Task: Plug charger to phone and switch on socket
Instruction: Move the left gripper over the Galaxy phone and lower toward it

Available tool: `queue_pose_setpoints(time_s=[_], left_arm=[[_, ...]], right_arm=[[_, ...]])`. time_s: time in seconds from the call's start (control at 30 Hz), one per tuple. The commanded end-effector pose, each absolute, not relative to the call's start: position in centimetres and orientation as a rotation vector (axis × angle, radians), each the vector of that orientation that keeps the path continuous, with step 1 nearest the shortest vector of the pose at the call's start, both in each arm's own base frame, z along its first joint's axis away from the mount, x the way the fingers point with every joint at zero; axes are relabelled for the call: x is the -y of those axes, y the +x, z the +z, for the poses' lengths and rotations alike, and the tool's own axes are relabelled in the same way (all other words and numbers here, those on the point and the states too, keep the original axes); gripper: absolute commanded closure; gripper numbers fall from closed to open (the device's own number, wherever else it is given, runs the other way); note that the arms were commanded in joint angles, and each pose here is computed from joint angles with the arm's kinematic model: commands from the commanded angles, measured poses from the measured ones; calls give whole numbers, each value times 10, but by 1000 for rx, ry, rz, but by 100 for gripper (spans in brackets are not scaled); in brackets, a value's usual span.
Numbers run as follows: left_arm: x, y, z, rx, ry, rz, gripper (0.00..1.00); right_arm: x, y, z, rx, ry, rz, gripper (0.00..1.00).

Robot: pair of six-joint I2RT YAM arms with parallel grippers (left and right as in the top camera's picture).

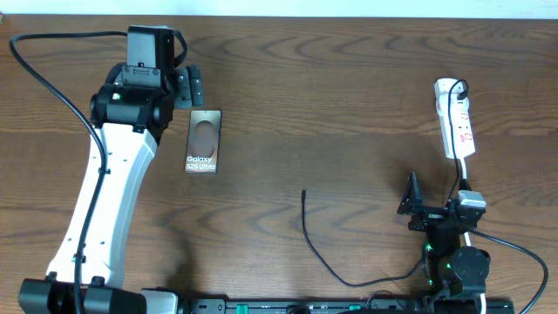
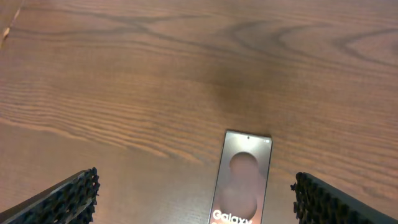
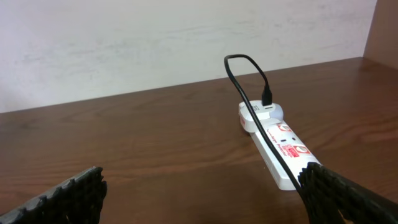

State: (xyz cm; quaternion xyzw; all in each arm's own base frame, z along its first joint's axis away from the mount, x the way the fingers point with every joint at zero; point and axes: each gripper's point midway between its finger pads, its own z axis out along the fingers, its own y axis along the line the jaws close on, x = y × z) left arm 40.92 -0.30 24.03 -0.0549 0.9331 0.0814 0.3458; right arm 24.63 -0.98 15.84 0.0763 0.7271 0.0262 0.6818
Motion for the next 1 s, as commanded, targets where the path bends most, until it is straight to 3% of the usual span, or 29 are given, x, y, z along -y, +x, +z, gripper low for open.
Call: queue_pose_setpoints(time_s=[0.0,0.2,0.27,0.33,0.37,0.4,0.97], left_arm=[[4,407,247,-2423,-124,197,2],[29,400,238,-2483,-58,22,0],[30,396,235,-2503,-54,16,9],[29,392,230,-2529,-53,20,12],[29,392,228,-2537,-53,22,12],[28,391,225,-2549,-55,25,2],[32,399,122,-2869,-38,10,2]], right_arm=[[10,246,158,-1630,167,49,1],[10,246,158,-1630,167,49,1],[10,246,158,-1630,167,49,1],[10,246,158,-1630,167,49,1],[10,246,158,-1630,167,48,1],[10,246,158,-1630,167,49,1],[10,246,158,-1630,167,48,1]])
